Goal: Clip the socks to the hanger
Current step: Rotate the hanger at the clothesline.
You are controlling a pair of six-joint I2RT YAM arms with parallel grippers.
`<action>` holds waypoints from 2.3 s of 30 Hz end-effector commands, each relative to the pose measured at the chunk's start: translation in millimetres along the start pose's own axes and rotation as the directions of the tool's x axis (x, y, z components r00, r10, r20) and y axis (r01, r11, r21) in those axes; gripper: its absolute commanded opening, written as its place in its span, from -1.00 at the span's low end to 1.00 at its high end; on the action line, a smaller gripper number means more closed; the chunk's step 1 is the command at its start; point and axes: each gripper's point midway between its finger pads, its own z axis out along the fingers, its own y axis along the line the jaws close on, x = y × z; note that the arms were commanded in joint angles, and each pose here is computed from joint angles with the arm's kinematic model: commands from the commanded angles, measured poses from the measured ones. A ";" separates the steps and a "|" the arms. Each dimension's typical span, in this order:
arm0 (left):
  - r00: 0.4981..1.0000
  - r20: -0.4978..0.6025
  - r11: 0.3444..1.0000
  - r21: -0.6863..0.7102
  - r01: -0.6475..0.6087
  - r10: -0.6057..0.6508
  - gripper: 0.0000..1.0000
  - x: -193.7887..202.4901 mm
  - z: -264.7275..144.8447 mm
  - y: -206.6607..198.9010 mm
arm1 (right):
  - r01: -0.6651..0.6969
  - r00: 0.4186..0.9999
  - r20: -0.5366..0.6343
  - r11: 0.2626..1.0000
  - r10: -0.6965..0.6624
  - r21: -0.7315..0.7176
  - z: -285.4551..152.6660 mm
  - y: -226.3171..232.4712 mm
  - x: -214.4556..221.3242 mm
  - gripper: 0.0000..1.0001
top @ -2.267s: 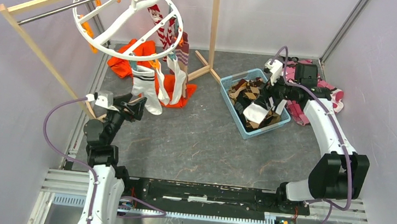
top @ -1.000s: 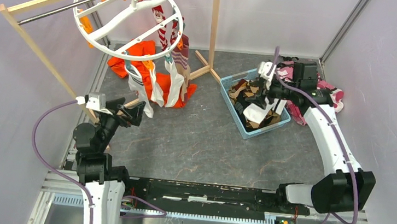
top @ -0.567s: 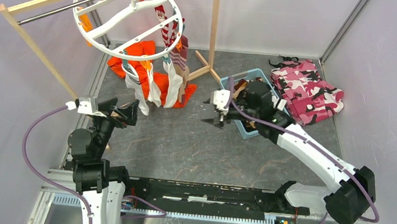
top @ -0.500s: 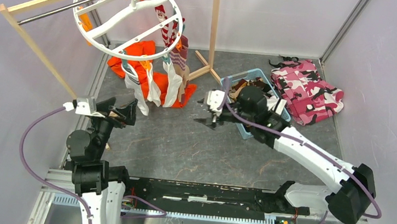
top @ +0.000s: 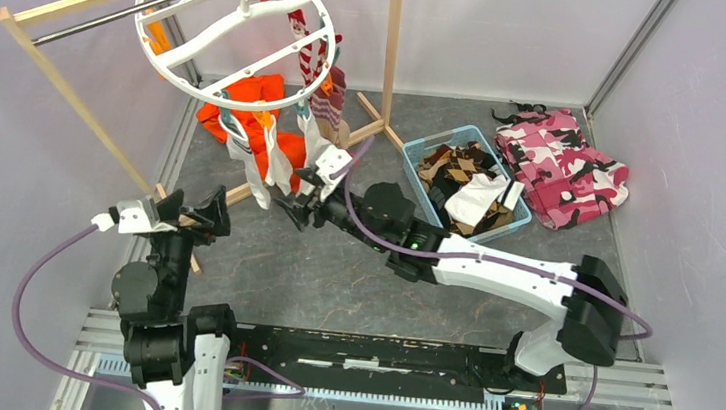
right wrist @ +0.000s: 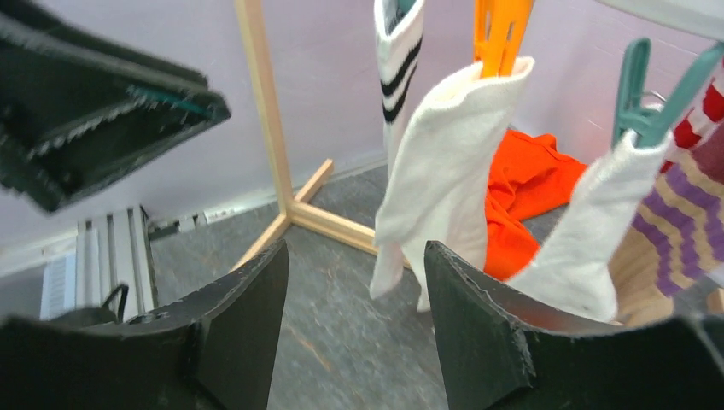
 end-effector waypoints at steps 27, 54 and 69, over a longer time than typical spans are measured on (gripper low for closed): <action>0.997 0.065 0.997 -0.067 -0.035 0.040 0.62 -20.4 -16.7 7.4 | -0.100 0.991 0.120 0.935 0.062 0.341 19.7 -100.9 -46.8 -1.00; 0.996 0.059 0.983 0.177 0.051 -0.062 0.58 -24.5 1.7 -36.6 | 0.000 0.998 0.056 0.838 -0.036 0.546 -2.1 -312.0 -52.7 -1.00; 0.991 0.041 0.957 0.268 0.115 -0.131 0.59 -27.5 4.7 -54.2 | -0.031 0.981 0.178 0.854 -0.072 0.519 40.7 -344.5 -70.4 -0.99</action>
